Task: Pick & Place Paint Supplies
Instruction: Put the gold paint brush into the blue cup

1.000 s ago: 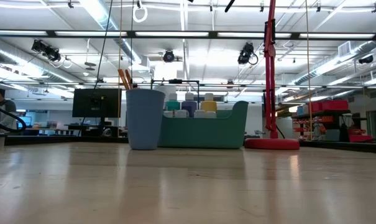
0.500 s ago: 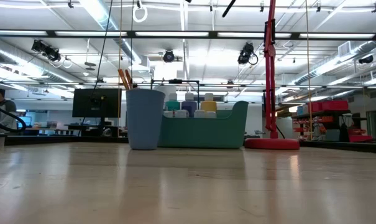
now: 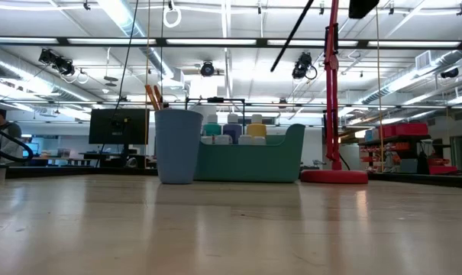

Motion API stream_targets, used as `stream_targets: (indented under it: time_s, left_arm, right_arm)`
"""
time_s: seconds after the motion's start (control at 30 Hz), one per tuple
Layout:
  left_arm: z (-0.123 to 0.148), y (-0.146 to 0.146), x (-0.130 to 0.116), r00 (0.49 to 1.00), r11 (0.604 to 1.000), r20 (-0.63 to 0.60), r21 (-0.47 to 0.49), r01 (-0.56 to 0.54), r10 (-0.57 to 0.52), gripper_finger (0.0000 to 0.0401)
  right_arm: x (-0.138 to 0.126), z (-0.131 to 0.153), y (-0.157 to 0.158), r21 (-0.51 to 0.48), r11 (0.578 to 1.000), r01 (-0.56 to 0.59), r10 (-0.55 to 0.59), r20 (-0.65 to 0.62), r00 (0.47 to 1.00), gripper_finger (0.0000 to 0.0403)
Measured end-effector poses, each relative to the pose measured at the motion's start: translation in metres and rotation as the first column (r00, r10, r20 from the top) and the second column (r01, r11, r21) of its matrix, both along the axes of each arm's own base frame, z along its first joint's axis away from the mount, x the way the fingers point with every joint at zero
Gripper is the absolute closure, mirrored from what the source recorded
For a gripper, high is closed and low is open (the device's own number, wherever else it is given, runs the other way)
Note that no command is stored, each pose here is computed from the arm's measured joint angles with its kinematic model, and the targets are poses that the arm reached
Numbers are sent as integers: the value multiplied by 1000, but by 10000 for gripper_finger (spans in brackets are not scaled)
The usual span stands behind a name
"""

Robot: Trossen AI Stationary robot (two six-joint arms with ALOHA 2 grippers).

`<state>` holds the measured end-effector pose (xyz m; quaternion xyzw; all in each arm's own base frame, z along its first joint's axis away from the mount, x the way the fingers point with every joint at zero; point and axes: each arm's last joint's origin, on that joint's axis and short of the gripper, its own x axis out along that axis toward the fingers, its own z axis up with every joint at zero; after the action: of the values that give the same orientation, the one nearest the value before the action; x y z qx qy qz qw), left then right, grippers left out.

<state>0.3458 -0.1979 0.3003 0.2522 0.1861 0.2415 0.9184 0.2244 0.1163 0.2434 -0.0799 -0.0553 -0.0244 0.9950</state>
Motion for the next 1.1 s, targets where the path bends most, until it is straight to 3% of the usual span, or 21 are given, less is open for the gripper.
stream_targets:
  time_s: [0.1,0.27,0.5,0.73,0.93,1.1]
  left_arm:
    - [12,-8,-14,995,991,31,98,-94,92,251]
    - [30,-12,-34,999,990,13,129,-49,48,251]
    - [52,8,-51,996,990,23,114,-86,84,253]
    - [49,18,-60,993,992,22,50,-116,115,252]
    - [39,21,-65,994,994,-27,1,-109,109,254]
    - [37,25,-69,988,988,-14,16,-155,155,254]
  right_arm:
    - [5,-1,-10,42,995,87,-87,-2,996,394]
    - [27,-5,-32,117,981,152,-158,42,987,394]
    - [96,5,-58,-48,973,226,-226,-2,974,395]
    - [159,10,-91,-110,961,255,-268,-123,956,395]
    - [179,-2,-107,-71,982,177,-188,-214,959,391]
    - [180,-7,-119,-62,976,208,-217,-246,945,363]
